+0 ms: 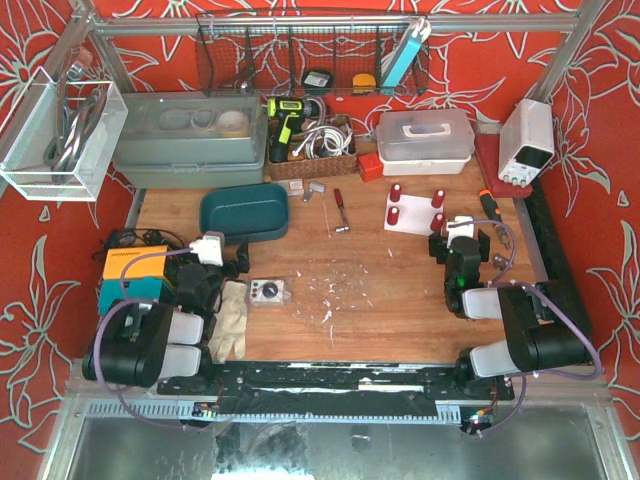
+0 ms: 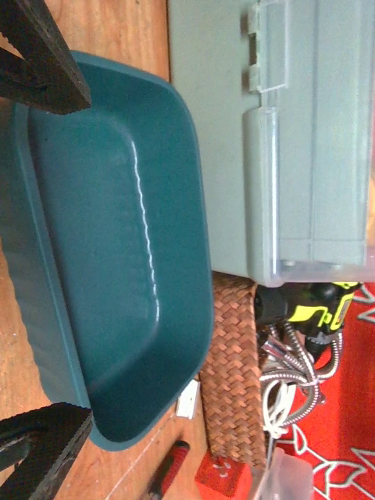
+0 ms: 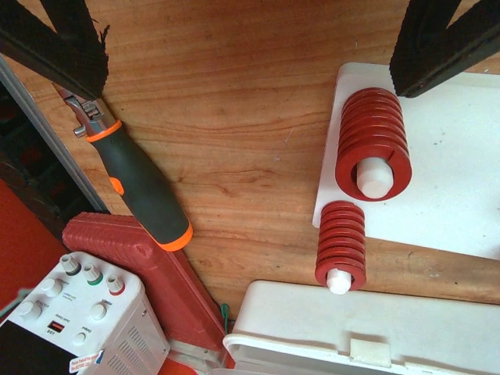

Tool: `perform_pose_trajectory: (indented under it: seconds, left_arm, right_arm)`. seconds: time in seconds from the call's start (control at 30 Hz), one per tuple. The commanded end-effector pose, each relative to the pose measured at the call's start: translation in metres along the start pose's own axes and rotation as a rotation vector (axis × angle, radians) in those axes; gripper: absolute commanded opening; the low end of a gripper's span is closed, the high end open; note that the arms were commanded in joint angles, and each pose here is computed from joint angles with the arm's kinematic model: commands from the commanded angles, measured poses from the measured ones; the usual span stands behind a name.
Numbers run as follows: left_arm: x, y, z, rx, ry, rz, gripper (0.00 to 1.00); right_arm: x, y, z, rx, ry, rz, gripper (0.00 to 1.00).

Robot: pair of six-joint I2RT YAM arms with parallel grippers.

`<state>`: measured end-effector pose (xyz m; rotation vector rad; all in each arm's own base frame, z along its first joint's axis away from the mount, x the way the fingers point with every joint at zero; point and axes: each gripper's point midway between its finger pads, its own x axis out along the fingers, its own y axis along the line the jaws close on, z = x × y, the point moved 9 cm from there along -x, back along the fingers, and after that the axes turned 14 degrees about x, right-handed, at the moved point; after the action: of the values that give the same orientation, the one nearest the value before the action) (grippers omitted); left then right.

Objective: Install the large spring

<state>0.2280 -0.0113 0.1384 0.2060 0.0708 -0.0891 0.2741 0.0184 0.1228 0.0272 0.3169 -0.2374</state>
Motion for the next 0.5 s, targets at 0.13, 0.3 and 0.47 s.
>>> perform_pose_trajectory:
  seconds: [0.13,0.3,0.47]
  left_arm:
    - [0.019,-0.001,-0.004,-0.008,0.032,-0.033,1.00]
    - [0.025,0.002,-0.005,-0.024,0.052,0.001,1.00]
    - [0.024,0.002,-0.005,-0.021,0.055,-0.004,1.00]
  right_arm:
    - [0.002,-0.002,0.005,0.021,-0.011,-0.028,0.99]
    - [0.002,-0.002,0.006,0.023,-0.013,-0.027,0.99]
    - [0.002,-0.002,0.005,0.022,-0.013,-0.028,0.99]
